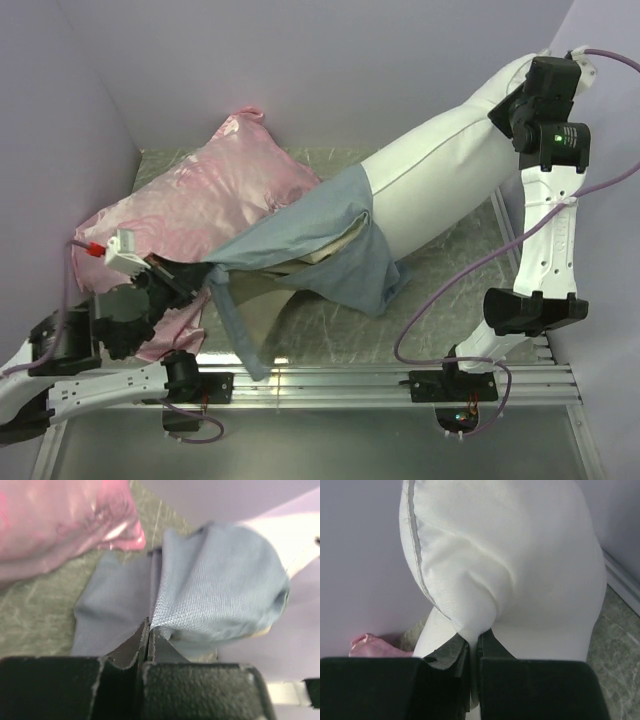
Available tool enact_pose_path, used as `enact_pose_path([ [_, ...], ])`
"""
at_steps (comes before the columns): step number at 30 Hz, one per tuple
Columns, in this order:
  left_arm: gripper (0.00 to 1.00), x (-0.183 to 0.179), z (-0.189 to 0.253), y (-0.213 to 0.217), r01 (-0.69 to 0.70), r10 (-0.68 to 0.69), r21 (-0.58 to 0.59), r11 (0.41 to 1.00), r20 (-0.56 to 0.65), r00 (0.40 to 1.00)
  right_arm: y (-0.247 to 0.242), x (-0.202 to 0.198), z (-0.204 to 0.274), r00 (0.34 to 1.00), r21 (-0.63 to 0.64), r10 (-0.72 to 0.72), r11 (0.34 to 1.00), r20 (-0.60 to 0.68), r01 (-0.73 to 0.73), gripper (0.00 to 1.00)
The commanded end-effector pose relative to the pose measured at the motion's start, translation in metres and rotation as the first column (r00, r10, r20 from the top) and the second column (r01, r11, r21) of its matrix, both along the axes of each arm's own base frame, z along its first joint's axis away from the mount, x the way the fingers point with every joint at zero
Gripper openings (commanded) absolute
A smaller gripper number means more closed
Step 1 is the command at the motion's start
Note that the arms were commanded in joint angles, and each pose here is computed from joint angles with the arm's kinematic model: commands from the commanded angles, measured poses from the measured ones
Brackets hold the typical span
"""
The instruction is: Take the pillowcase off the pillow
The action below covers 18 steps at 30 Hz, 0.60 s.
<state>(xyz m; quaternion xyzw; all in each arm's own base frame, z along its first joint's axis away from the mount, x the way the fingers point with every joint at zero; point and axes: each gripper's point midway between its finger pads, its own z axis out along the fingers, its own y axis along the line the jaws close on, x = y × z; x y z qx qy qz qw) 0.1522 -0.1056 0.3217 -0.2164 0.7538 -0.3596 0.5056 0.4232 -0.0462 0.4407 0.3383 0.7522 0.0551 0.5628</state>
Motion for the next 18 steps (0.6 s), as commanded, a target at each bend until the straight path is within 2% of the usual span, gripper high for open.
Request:
enact_pose_path([
  [1,0.0,0.004,0.035,0.055,-0.156,0.154,0.022,0.987,0.072,0.985,-0.005,-0.007,0.088,0.949,0.012,-0.034,0.999,0.312,0.031,0.0],
  [5,0.01,-0.001,0.072,0.099,-0.234,0.239,-0.056,0.971,0.12,0.963,-0.007,-0.003,0.078,0.956,0.012,-0.041,0.999,0.29,0.039,0.0],
  [6,0.01,-0.003,0.089,0.114,-0.253,0.269,-0.122,0.96,0.139,0.953,-0.01,-0.004,0.076,0.956,0.015,-0.048,0.999,0.289,0.045,0.0],
  [8,0.0,-0.005,0.105,0.13,-0.267,0.286,-0.122,0.956,0.184,0.94,-0.012,-0.001,0.07,0.958,0.026,-0.051,0.999,0.283,0.045,0.0],
  [9,0.01,-0.007,0.121,0.146,-0.299,0.328,-0.164,0.94,0.194,0.925,-0.017,-0.001,0.069,0.957,0.033,-0.061,0.998,0.282,0.053,0.0],
  [16,0.01,-0.011,0.175,0.19,-0.394,0.424,-0.161,0.905,0.277,0.862,-0.024,-0.001,0.071,0.955,0.052,-0.071,0.997,0.288,0.058,0.0],
  [18,0.01,-0.013,0.185,0.199,-0.407,0.453,-0.209,0.889,0.28,0.847,-0.025,0.001,0.069,0.956,0.062,-0.066,0.997,0.285,0.05,0.0],
])
